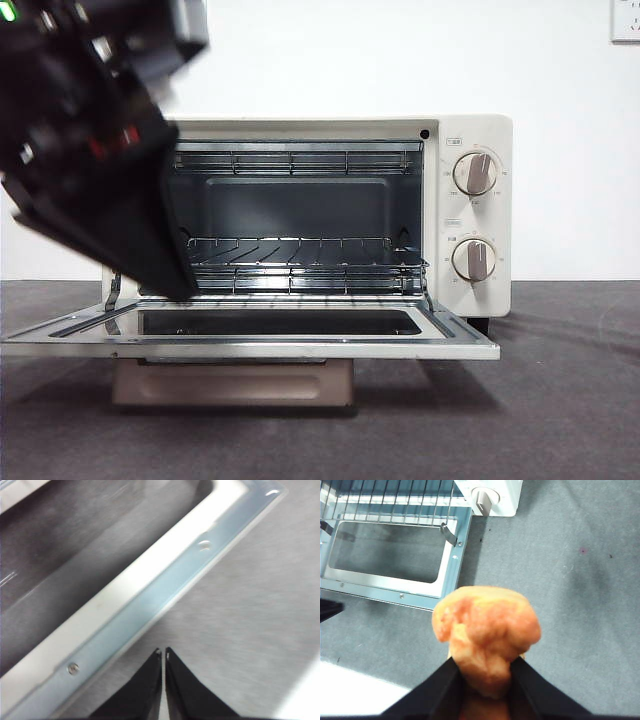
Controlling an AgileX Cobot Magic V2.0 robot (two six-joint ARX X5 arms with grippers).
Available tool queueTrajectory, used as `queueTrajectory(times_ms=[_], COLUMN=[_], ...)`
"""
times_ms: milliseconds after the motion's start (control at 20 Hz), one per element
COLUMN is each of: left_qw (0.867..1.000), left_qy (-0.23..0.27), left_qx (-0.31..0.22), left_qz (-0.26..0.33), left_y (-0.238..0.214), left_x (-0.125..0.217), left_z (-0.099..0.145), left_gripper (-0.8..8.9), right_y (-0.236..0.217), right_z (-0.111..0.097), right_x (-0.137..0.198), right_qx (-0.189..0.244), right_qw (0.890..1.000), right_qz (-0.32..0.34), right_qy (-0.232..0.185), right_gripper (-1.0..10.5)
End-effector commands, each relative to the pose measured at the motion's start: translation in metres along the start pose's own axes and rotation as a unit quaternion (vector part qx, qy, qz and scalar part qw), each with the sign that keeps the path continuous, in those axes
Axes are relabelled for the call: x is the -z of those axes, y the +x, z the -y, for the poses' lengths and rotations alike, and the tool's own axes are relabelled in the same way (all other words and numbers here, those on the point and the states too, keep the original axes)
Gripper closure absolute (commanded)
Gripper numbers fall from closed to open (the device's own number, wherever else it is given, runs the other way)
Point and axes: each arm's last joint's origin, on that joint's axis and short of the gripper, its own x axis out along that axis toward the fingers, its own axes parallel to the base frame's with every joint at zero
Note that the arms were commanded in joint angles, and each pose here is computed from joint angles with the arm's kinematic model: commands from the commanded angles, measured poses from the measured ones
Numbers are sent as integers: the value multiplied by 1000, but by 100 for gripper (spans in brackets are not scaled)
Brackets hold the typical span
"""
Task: The left arm flap open the oven, the right arm pick bread and place it into oven, the left arm flap close the oven
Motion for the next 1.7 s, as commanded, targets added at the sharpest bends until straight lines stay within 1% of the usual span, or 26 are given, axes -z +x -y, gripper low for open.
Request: queueTrajectory(times_ms=[50, 150, 250, 350, 500, 600, 650, 750, 850, 1000, 1150, 1400, 1500, 1700], left_qw=[999, 997, 993, 987, 972, 962, 957, 952, 949, 952, 955, 958, 958, 958], left_qy=[-25, -40, -39, -38, -34, -39, -47, -56, -65, -71, -80, -86, -86, -86], left_qx=[12, 18, 25, 32, 43, 46, 41, 38, 38, 37, 38, 37, 36, 36], left_qz=[37, 68, 104, 151, 227, 267, 282, 298, 305, 297, 284, 271, 270, 269], left_y=[-26, -55, -84, -113, -151, -171, -179, -186, -190, -193, -192, -191, -190, -190], left_x=[-10, -12, -12, -8, -1, 5, 8, 13, 17, 24, 27, 29, 29, 29], left_z=[5, 6, 7, 8, 8, 8, 7, 6, 6, 5, 4, 4, 4, 4], left_gripper=[797, 797, 797, 797, 797, 797, 797, 797, 797, 797, 797, 797, 797, 797], right_y=[-1, 3, 9, 19, 38, 54, 64, 78, 94, 120, 142, 175, 189, 213], right_z=[-4, -10, -17, -27, -50, -70, -81, -94, -105, -120, -130, -138, -138, -137], right_x=[-5, -9, -14, -18, -28, -35, -38, -40, -40, -39, -40, -45, -50, -59], right_qx=[-34, -83, -105, -126, -163, -195, -204, -200, -182, -161, -142, -122, -111, -118], right_qw=[999, 996, 994, 991, 985, 978, 976, 976, 979, 982, 985, 987, 987, 987], right_qz=[3, -6, -10, -12, 5, 15, 18, 23, 27, 24, 37, 62, 80, 103], right_qy=[-14, -25, -37, -48, -61, -69, -75, -83, -86, -92, -94, -88, -78, -47], right_gripper=[846, 846, 846, 847, 847, 848, 848, 847, 847, 847, 847, 847, 847, 847])
